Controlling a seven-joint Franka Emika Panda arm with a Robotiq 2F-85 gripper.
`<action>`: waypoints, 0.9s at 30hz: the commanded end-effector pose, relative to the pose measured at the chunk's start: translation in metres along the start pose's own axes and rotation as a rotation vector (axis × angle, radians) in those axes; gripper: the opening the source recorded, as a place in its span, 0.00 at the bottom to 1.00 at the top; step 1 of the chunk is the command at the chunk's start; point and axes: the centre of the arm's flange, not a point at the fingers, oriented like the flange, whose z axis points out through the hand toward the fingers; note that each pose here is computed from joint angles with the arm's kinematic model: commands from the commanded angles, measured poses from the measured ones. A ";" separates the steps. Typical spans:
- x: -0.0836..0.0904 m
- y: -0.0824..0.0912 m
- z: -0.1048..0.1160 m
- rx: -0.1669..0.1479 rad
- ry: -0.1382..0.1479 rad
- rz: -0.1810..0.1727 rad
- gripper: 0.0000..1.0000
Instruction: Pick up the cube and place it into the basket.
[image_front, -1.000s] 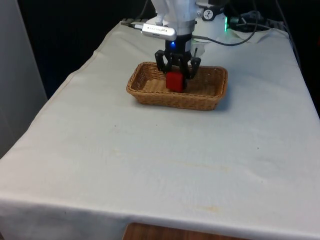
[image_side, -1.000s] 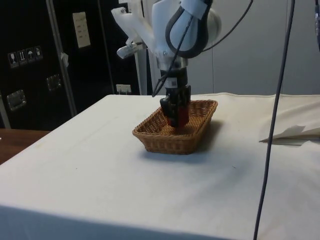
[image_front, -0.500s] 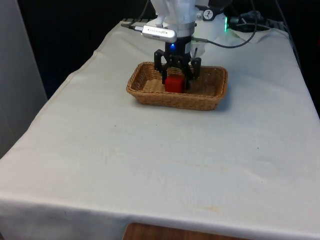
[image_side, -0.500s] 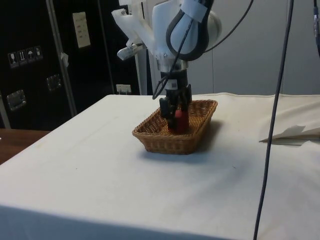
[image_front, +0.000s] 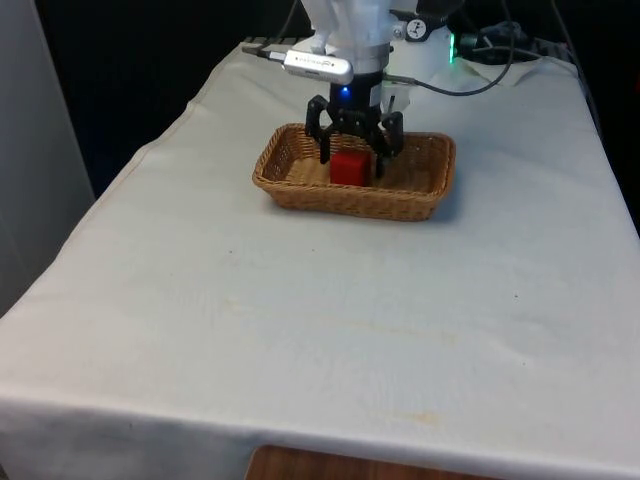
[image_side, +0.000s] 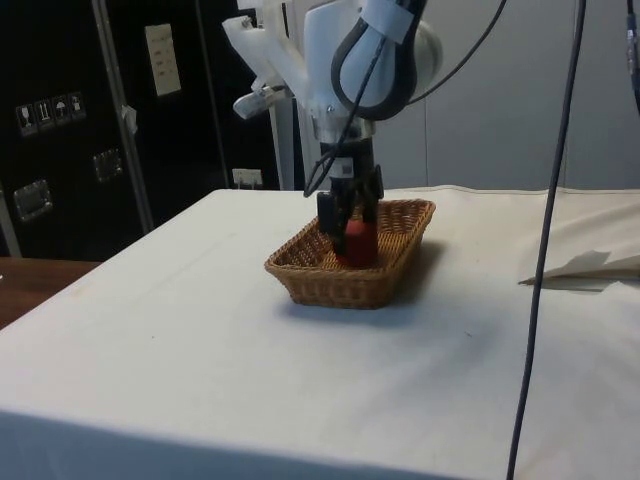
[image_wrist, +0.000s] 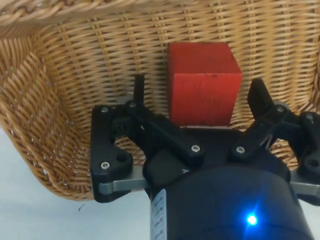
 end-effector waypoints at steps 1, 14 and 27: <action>0.000 0.001 -0.007 0.002 0.002 0.001 1.00; 0.004 0.003 -0.039 0.020 0.006 -0.001 1.00; 0.010 -0.001 -0.045 0.030 0.022 -0.006 1.00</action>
